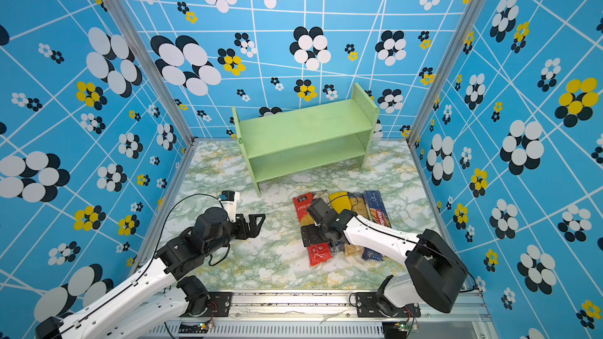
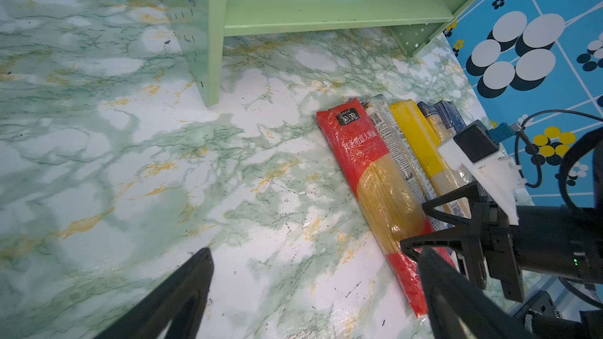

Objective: Arrange pasta packages on shelves
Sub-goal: Move the pasta bag to the center of the table.

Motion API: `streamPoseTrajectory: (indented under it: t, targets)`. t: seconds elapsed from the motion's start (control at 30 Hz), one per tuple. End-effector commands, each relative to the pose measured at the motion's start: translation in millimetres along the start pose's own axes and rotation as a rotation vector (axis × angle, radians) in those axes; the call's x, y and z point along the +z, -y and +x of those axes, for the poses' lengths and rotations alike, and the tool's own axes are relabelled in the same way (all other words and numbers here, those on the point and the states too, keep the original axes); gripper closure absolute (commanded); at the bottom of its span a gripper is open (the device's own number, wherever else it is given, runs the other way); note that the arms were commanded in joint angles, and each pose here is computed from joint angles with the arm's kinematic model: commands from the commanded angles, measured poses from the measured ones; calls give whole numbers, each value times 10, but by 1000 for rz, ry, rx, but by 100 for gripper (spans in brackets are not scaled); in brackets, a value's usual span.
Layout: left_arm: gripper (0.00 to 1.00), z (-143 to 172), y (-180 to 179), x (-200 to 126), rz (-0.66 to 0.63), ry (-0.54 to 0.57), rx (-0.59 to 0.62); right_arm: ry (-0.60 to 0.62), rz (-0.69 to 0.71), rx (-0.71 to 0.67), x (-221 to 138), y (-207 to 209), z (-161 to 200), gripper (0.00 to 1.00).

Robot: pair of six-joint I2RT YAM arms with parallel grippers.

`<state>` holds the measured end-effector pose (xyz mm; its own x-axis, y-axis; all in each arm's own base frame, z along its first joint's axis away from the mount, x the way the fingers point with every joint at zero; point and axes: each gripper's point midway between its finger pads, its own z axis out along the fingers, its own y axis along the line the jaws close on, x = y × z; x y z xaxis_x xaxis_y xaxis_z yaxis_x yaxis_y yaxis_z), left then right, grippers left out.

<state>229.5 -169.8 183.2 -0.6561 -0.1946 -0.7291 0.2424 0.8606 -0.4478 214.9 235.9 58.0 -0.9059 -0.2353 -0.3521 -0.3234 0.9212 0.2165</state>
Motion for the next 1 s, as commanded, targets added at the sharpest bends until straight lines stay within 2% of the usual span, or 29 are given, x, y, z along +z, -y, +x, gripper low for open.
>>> streamPoseTrajectory:
  t: [0.0,0.63,0.97]
  targets:
    - [1,-20,14,2,19,13,-9,-7,9,-14,42,-53,-19,4]
    - [1,19,-26,44,9,4,-49,-81,44,-81,312,-62,151,14]
    - [1,19,-36,84,5,0,-57,-118,137,-124,409,51,217,18]
